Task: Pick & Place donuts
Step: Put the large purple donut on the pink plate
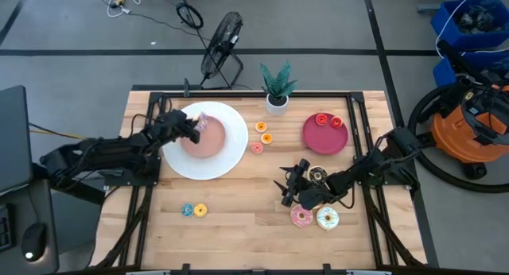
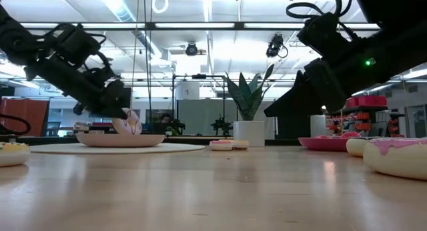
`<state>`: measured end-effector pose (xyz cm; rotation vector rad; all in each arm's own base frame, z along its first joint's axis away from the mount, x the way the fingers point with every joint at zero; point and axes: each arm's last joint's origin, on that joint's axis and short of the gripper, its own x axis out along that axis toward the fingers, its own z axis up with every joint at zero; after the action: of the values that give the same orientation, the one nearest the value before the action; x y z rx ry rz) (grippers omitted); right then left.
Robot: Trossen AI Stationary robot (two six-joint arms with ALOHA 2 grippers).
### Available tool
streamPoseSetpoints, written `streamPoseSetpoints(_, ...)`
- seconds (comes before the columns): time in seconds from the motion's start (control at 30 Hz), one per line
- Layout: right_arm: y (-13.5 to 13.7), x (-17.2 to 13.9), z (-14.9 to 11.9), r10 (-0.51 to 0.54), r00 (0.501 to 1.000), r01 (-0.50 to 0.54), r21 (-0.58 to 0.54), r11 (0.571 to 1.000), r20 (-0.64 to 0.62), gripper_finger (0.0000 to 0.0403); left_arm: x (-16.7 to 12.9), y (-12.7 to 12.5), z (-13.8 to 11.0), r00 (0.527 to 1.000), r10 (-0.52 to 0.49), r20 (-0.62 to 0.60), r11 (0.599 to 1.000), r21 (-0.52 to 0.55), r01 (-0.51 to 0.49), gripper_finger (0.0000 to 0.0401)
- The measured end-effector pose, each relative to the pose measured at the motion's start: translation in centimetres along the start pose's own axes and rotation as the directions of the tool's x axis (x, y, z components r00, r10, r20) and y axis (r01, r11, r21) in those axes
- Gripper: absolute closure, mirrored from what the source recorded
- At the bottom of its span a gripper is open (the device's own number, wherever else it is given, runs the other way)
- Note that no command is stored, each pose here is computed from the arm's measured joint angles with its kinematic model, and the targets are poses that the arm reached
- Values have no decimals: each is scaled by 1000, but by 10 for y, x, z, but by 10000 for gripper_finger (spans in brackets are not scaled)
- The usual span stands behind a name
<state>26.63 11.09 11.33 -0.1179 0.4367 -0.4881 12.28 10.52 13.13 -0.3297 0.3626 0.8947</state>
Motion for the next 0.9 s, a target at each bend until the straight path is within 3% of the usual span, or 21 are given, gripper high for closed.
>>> streamPoseSetpoints(0.17, 0, 0, 0, 1, 1000, -1, -2, 1000, 0, 130, -1, 2, 0, 994, -95, 59, 994, -38, 97, 371)
streamPoseSetpoints(0.5, 0, 0, 0, 1, 1000, -1, -1, 1000, 1, 130, 0, 9, -3, 998, -56, 24, 997, -55, 57, 371)
streamPoseSetpoints(0.9, 0, 0, 1, 5, 1000, -5, 1, 1000, 6, 130, 0, 8, -3, 997, -75, 20, 995, -59, 77, 371)
